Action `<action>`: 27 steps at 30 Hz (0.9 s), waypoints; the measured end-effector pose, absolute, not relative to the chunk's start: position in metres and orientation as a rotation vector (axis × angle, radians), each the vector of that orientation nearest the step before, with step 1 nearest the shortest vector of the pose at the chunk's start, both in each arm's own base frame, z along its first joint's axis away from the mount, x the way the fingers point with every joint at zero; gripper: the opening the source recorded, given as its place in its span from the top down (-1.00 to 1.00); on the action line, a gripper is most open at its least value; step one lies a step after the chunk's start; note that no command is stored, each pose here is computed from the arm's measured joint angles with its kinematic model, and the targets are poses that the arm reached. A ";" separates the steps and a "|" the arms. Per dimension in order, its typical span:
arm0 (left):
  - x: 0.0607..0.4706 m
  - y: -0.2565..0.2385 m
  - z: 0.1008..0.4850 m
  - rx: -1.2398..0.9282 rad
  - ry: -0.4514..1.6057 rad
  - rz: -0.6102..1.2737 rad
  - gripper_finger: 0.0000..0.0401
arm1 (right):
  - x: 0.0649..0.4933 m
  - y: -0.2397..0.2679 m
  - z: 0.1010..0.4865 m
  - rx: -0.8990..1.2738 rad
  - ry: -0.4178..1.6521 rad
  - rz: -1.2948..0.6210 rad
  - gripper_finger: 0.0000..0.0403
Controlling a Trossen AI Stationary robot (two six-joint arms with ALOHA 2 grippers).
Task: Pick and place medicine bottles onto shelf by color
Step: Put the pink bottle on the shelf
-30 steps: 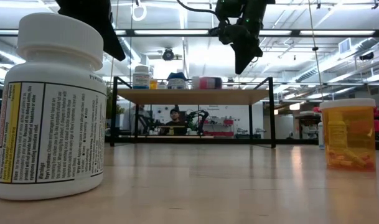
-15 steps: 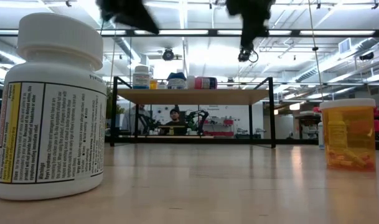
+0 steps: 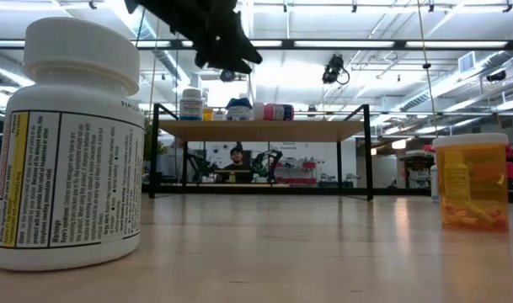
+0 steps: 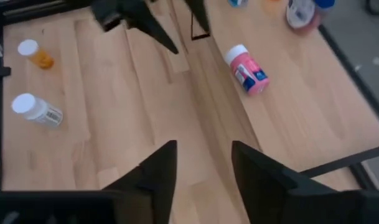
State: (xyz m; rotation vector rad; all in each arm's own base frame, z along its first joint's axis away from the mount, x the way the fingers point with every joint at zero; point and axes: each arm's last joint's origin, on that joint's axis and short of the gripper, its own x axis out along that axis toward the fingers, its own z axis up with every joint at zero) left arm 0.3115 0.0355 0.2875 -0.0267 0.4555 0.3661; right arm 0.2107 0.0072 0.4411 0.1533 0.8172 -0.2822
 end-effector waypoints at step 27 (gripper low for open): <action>0.328 0.095 0.256 0.141 0.554 0.399 -0.52 | 0.210 0.015 0.442 0.027 0.798 -0.336 0.10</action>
